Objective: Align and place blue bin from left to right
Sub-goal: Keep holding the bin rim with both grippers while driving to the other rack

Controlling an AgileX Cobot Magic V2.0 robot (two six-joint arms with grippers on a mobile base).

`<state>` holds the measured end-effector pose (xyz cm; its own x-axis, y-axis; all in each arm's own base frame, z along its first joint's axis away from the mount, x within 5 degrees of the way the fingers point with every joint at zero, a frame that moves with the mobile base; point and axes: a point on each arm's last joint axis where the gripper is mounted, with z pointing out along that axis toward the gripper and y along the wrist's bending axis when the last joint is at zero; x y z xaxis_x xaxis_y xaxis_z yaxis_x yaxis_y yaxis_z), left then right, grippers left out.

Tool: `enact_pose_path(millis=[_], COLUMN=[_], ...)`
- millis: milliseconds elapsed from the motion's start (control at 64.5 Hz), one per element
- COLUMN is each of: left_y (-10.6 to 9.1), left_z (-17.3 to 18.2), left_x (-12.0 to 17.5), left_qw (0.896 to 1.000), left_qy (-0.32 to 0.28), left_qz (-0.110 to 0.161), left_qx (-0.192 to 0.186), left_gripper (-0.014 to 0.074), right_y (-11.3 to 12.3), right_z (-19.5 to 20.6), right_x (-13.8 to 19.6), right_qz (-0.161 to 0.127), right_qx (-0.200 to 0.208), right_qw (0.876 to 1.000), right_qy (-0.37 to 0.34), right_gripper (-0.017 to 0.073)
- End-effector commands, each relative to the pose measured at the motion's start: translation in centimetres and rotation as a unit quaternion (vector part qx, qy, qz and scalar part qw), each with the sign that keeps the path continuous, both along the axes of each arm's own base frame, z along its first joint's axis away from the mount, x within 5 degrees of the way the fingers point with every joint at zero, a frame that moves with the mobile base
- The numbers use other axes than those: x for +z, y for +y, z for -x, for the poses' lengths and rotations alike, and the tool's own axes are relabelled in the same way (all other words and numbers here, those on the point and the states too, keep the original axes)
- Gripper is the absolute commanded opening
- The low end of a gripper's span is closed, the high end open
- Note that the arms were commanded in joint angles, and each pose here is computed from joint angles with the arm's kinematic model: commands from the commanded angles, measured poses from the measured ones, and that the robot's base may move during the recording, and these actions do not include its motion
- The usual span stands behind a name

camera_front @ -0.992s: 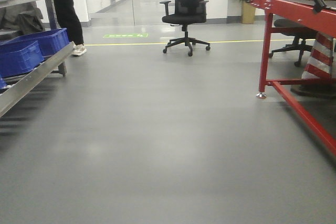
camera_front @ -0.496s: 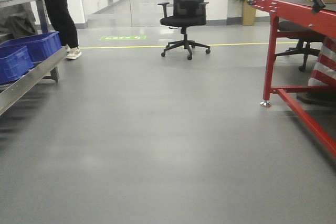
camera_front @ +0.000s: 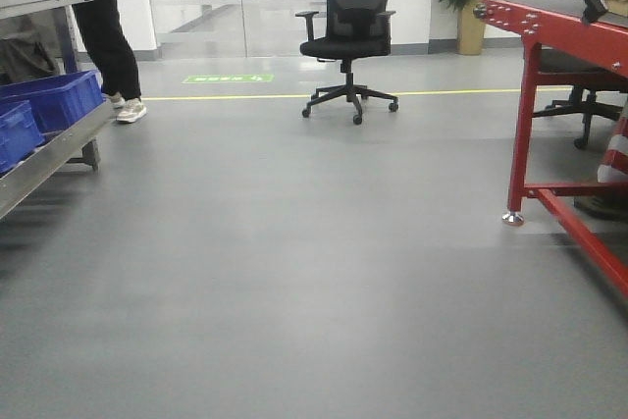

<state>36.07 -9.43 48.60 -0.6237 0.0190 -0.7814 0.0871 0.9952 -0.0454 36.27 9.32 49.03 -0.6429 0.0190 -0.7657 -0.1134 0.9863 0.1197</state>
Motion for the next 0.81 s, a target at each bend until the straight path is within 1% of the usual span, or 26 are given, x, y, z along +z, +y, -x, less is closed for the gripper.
enact_pose_path(millis=[0, 791], left_y=[-0.29, -0.29], left_z=[0.79, 0.79], left_x=[2.24, 2.24], left_qw=[0.997, 0.997], left_qy=[-0.070, -0.070], left_qz=[0.014, 0.014], left_qx=[-0.018, -0.018], left_gripper=[-0.0016, -0.0016], right_y=[-0.02, 0.00], right_z=[0.79, 0.72], right_x=[2.09, 2.22], right_qz=[-0.007, -0.009], right_qx=[0.014, 0.015], right_qw=[0.998, 0.997], right_qy=[-0.066, -0.074], right_gripper=[-0.0070, -0.0070])
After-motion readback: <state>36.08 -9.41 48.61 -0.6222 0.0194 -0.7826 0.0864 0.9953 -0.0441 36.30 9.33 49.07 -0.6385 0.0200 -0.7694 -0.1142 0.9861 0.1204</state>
